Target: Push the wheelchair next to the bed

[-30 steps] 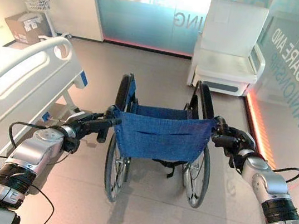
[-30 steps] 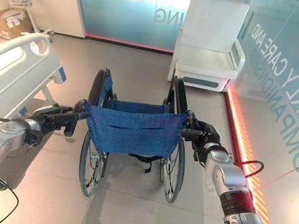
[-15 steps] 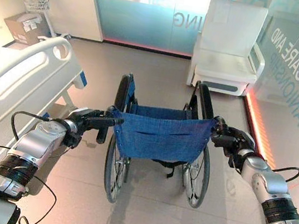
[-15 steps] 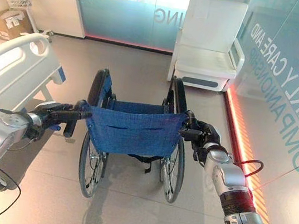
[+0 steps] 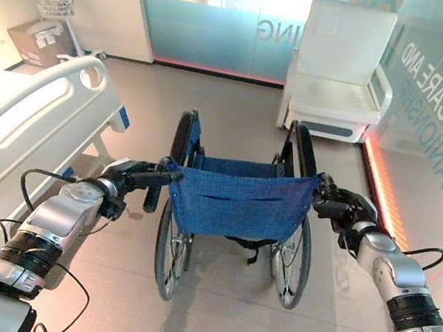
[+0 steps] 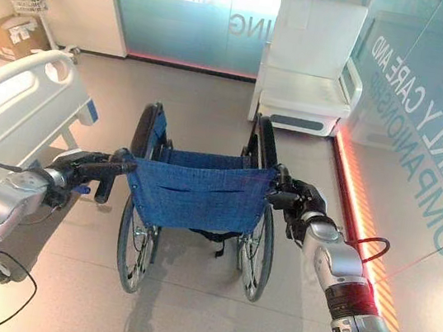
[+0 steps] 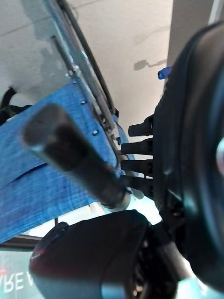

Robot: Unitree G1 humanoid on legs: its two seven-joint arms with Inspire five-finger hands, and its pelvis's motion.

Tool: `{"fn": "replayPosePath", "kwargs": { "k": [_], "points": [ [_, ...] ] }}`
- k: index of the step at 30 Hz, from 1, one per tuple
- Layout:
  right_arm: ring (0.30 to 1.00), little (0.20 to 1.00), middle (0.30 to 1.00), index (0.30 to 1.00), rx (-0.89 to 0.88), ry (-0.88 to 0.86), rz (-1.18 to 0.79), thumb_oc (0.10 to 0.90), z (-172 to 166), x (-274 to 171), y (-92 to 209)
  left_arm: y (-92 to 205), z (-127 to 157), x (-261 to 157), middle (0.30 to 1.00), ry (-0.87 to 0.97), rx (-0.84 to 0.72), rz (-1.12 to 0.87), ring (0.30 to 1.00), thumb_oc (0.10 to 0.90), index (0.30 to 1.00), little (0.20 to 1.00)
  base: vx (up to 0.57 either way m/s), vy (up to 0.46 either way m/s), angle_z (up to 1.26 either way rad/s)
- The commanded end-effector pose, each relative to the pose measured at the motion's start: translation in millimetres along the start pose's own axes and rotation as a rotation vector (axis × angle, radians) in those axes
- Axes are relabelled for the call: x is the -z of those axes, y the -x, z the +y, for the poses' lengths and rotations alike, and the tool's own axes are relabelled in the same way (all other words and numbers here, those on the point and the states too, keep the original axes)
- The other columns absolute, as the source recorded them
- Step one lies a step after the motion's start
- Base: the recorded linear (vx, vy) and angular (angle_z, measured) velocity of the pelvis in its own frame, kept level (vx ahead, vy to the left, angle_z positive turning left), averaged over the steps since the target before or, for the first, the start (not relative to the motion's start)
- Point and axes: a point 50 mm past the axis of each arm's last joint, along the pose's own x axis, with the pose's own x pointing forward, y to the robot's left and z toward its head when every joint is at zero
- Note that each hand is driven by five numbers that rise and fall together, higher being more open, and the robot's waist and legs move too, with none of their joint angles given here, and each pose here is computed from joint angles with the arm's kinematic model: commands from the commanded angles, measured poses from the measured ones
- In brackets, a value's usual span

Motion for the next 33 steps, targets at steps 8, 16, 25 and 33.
{"fn": "replayPosePath", "kwargs": {
  "k": [8,16,25,33],
  "points": [
    [0.3,0.3,0.3,0.3,-0.255,-0.026,-0.204,0.4,48.9,-41.8,10.8,7.5,-16.2,-70.3,0.9,-0.221,0.175,-0.242,0.9,0.8,0.9,0.9,0.0,0.0,0.0],
    [0.3,0.3,0.3,0.3,-0.271,-0.017,-0.204,0.4,53.3,-51.5,8.1,4.4,-10.9,-82.6,0.705,-0.389,0.202,-0.148,0.705,0.67,0.705,0.705,0.0,0.0,0.0],
    [0.3,0.3,0.3,0.3,-0.271,-0.036,-0.193,0.4,56.5,-40.8,9.5,0.8,-19.4,-85.8,0.3,-0.291,0.124,-0.269,0.3,0.4,0.3,0.3,0.0,-0.006,-0.02],
    [0.3,0.3,0.3,0.3,-0.283,-0.036,-0.201,0.4,63.3,-38.7,9.8,-6.9,-41.6,-79.8,0.3,-0.281,0.157,-0.277,0.3,0.4,0.3,0.3,0.0,0.0,0.0]
  ]
}}
